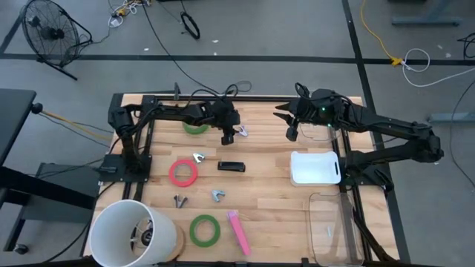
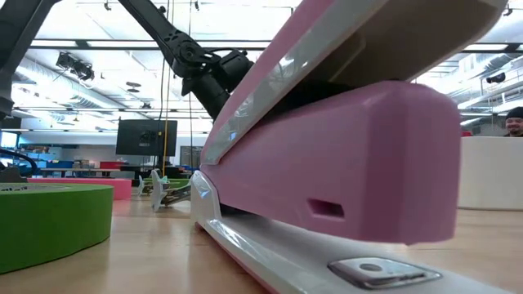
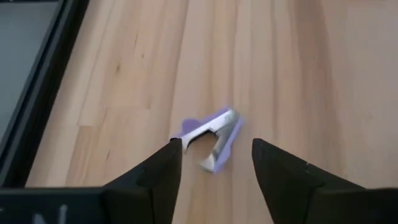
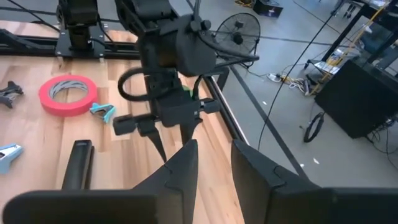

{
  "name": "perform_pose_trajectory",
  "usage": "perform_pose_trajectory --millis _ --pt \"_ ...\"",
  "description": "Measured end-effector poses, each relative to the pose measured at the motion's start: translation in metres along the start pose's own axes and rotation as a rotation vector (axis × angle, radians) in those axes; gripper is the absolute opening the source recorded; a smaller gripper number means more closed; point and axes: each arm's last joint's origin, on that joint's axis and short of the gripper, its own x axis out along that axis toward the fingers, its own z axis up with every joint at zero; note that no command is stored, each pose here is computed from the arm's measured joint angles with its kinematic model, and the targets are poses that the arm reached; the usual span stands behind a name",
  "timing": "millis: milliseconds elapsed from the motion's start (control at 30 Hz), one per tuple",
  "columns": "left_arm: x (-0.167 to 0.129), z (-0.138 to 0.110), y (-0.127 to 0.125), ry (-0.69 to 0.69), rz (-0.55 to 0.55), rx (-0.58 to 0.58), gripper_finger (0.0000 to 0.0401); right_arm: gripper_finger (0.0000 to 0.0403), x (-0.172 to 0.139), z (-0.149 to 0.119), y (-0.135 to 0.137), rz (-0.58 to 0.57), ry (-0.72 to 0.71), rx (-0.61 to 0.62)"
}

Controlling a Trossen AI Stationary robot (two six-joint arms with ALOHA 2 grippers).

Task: Pick and place Stapler, Stapler remover, tape
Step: Put the purple staple remover into the white bin

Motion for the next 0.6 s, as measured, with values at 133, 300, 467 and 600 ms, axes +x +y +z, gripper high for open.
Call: perform_pose_trajectory --millis 133,300,467,600 --pt "0.008 -0.003 -0.002 0.016 0.012 0.003 0.0235 0.0097 0.0 0.001 0.001 0.039 -0.017 0.001" --pt "0.024 -0.01 -0.005 0.033 0.032 0.007 0.0252 0.0097 0.0 0.001 0.001 0.046 -0.02 0.004" --pt "0.033 -0.012 -0.004 0.013 0.046 0.008 0.0249 0.0097 0.0 0.001 0.001 0.044 -0.02 0.006" --pt "0.036 -0.014 -0.005 0.019 0.061 0.01 0.0248 0.0097 0.0 0.001 0.001 0.043 -0.021 0.005"
